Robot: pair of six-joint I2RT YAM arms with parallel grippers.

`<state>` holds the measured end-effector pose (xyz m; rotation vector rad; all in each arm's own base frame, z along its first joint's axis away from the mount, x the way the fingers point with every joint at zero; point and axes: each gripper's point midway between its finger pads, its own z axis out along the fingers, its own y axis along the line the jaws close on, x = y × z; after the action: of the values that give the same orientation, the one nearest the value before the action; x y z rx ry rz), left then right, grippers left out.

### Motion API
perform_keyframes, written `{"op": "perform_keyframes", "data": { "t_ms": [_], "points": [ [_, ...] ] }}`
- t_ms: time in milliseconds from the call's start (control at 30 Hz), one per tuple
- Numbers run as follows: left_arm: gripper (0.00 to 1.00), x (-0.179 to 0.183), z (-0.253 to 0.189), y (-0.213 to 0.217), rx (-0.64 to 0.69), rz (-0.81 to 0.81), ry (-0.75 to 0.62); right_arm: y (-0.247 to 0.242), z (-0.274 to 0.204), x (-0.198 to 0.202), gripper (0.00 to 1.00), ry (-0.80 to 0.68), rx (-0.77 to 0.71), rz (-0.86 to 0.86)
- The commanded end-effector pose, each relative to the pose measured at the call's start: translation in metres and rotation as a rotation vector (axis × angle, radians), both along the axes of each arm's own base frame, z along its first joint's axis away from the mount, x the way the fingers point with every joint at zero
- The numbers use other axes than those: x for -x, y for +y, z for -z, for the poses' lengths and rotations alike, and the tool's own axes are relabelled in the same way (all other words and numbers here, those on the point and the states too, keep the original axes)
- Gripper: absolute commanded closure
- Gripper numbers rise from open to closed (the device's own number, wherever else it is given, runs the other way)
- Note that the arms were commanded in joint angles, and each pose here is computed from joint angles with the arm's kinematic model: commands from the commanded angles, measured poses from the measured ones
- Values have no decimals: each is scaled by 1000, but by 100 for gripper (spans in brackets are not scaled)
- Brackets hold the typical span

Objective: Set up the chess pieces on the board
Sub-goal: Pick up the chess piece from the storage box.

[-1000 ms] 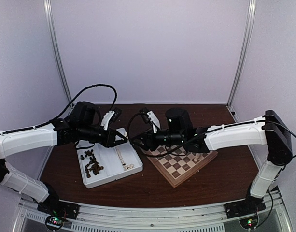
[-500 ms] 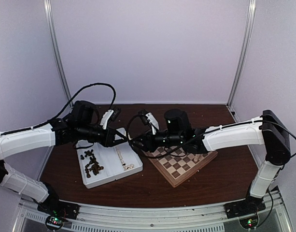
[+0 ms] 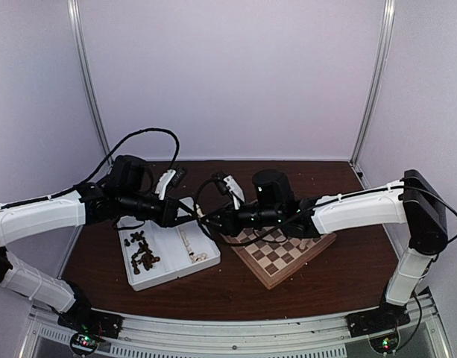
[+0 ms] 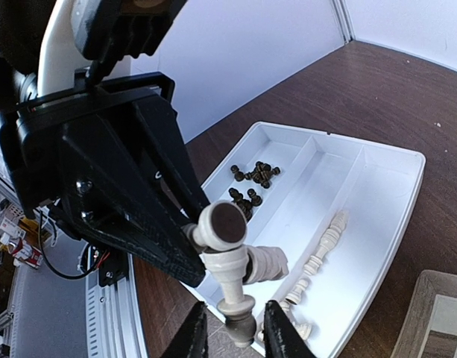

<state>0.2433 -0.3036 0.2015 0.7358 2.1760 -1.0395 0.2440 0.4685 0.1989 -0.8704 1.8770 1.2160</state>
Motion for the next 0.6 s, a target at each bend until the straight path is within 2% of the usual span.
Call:
{"op": "perform_keyframes", "data": {
  "t_ms": [0, 200, 467, 567],
  "points": [
    [100, -5, -28, -4, 64, 5, -47, 7, -12, 2, 78, -17, -37, -18],
    [100, -4, -29, -5, 71, 15, -45, 7, -11, 1, 83, -18, -37, -15],
    [100, -6, -30, -2, 64, -1, -59, 5, -9, 2, 100, -15, -29, -11],
    [100, -8, -29, -1, 54, -9, -63, 3, -7, 2, 100, -12, -21, -7]
  ]
}}
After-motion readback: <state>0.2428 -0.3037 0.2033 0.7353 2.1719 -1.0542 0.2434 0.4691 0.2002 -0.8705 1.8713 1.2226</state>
